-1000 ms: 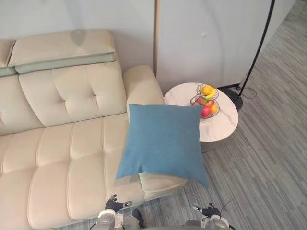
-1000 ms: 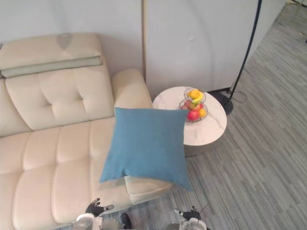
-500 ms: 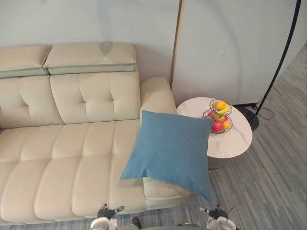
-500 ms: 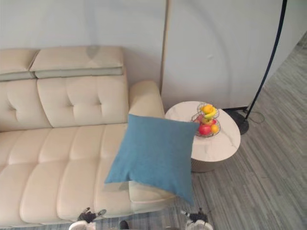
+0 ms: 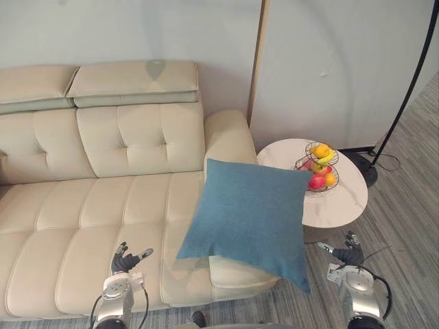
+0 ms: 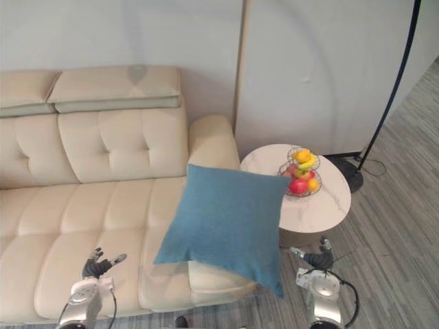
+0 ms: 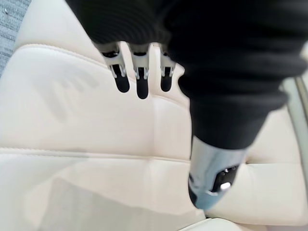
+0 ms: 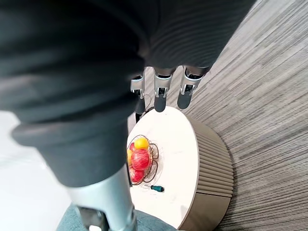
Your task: Pick up cushions and gather them together orderly.
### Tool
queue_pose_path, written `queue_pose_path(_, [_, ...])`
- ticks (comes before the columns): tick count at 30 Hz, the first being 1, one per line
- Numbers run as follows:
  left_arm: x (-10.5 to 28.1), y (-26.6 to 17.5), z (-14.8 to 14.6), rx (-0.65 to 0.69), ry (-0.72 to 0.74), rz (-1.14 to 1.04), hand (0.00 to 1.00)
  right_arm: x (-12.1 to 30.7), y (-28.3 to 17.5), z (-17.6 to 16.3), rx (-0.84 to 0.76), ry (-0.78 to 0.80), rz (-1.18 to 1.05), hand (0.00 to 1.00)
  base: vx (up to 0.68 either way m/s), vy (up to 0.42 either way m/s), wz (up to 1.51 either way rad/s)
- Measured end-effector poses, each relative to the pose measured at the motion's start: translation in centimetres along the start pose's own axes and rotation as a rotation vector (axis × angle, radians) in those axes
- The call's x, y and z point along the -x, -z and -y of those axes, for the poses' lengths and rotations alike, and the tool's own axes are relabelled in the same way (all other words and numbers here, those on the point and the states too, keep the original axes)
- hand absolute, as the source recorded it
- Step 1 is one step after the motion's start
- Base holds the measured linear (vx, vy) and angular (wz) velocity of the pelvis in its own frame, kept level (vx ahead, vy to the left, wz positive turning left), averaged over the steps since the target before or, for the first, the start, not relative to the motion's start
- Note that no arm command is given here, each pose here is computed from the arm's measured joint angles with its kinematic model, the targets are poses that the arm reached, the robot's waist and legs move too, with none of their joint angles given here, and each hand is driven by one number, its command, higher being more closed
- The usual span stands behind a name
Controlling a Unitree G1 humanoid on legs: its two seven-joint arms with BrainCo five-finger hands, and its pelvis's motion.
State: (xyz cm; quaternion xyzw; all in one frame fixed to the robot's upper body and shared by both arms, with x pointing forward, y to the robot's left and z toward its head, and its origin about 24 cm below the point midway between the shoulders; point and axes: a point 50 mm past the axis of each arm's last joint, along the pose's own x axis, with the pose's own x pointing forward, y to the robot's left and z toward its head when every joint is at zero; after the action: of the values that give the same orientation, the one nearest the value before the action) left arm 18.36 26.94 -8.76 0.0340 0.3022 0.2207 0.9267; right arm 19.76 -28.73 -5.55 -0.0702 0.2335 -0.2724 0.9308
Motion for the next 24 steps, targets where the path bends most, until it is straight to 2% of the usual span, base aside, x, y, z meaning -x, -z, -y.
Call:
queue_pose_path(4, [-0.3,-1.4,2.3,-0.024,0.077,0.041,0.00,-0.3,-0.7,-1.1,-0.013,-0.030,0.017,0.00,0.00,-0.003,0.02])
queue_pose_path(8, [-0.6,-3.8,6.0,-0.053,0.173,0.111,0.00,-0.9,-2.0,-2.6,-0.047,-0.040,0.033,0.00,0.00,0.005,0.00])
queue_pose_path(16, [0.4,-11.7,13.9,-0.022,0.364,0.331,0.00,-1.3,-8.4,-9.6,-0.156,-0.186,0.169,0.00,-0.08,0.006,-0.22])
queue_pose_path(18, [0.7,-13.3,14.8,-0.015,0.371,0.373,0.00,-1.1,-9.8,-10.5,-0.195,-0.194,0.200,0.00,-0.05,0.013,-0.25])
queue_pose_path(19, [0.8,-14.3,15.3,-0.010,0.376,0.399,0.00,-0.9,-10.4,-10.8,-0.208,-0.202,0.221,1.00,-0.09,0.009,-0.13])
queue_pose_path(20, [0.8,-14.9,15.3,-0.001,0.372,0.415,0.00,-0.8,-10.8,-11.0,-0.213,-0.211,0.233,1.00,-0.12,0.003,-0.05])
queue_pose_path(21, [0.8,-15.8,15.4,0.004,0.372,0.438,1.00,-0.7,-11.4,-11.3,-0.216,-0.222,0.253,1.00,-0.11,-0.007,-0.10])
queue_pose_path(24, [1.0,-16.6,15.6,0.029,0.379,0.460,1.00,-0.1,-13.0,-12.3,-0.226,-0.257,0.311,1.00,-0.07,-0.015,-0.11])
